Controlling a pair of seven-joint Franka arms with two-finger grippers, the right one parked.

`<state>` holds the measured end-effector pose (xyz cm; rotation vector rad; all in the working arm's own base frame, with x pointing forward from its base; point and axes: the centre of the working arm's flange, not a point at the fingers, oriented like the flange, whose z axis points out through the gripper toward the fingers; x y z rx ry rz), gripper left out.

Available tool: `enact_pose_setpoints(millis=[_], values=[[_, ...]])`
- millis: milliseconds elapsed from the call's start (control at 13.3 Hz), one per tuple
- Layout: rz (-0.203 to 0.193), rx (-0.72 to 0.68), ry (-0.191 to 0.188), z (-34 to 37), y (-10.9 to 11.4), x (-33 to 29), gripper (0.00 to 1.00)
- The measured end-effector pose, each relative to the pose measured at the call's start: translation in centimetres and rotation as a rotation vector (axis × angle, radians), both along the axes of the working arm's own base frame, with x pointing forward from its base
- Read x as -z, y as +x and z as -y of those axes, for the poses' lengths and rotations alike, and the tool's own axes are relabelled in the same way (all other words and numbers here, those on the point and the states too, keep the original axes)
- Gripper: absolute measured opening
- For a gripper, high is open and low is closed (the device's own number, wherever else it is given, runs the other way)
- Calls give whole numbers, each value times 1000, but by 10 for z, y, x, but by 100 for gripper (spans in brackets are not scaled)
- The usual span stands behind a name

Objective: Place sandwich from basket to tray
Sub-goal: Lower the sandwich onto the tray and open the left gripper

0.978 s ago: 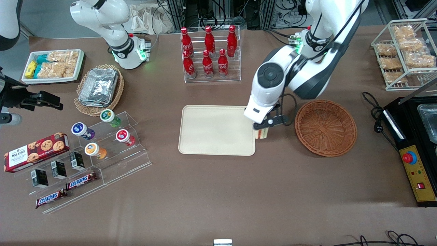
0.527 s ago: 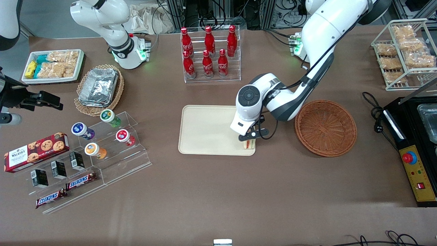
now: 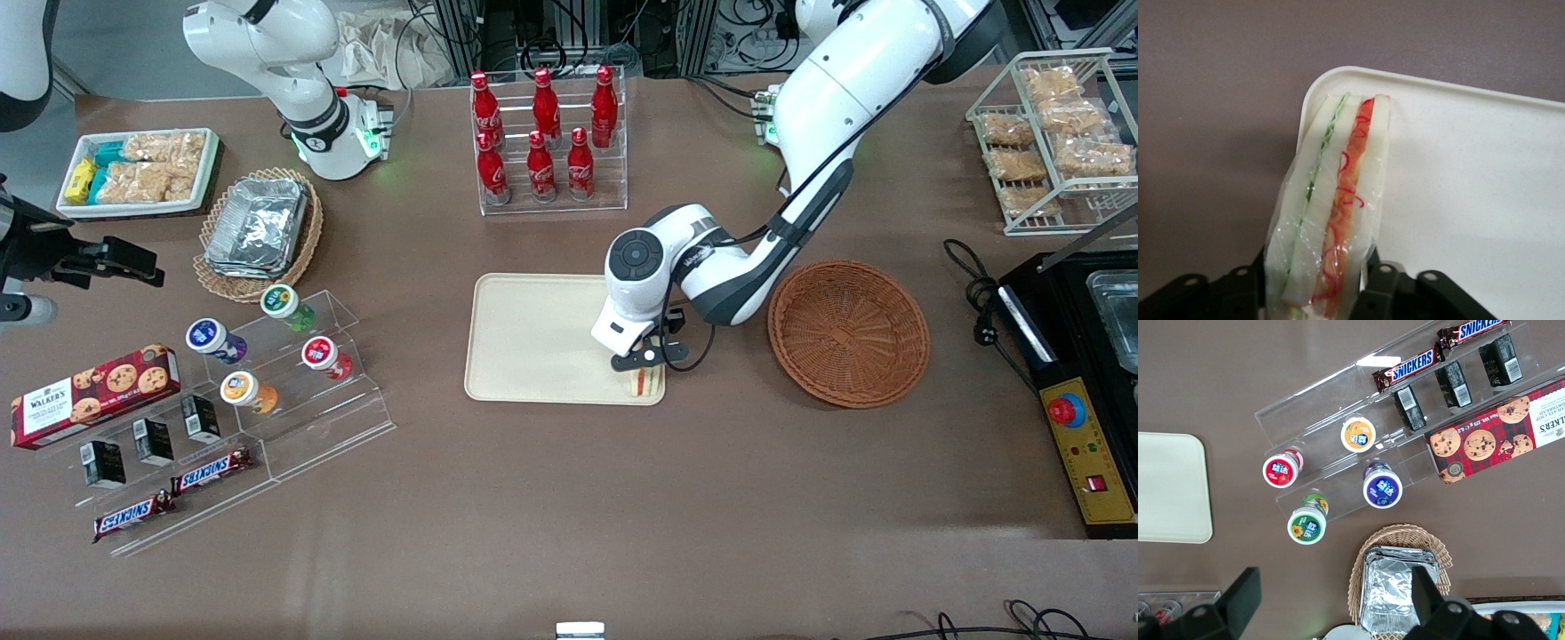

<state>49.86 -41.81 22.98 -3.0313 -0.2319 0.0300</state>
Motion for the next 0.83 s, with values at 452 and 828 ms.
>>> enact_pose_setpoints(millis=[452,828], values=[[20,-78,-8,0,14,-27,100],[-27,-178,82,-44,51,-194,100]])
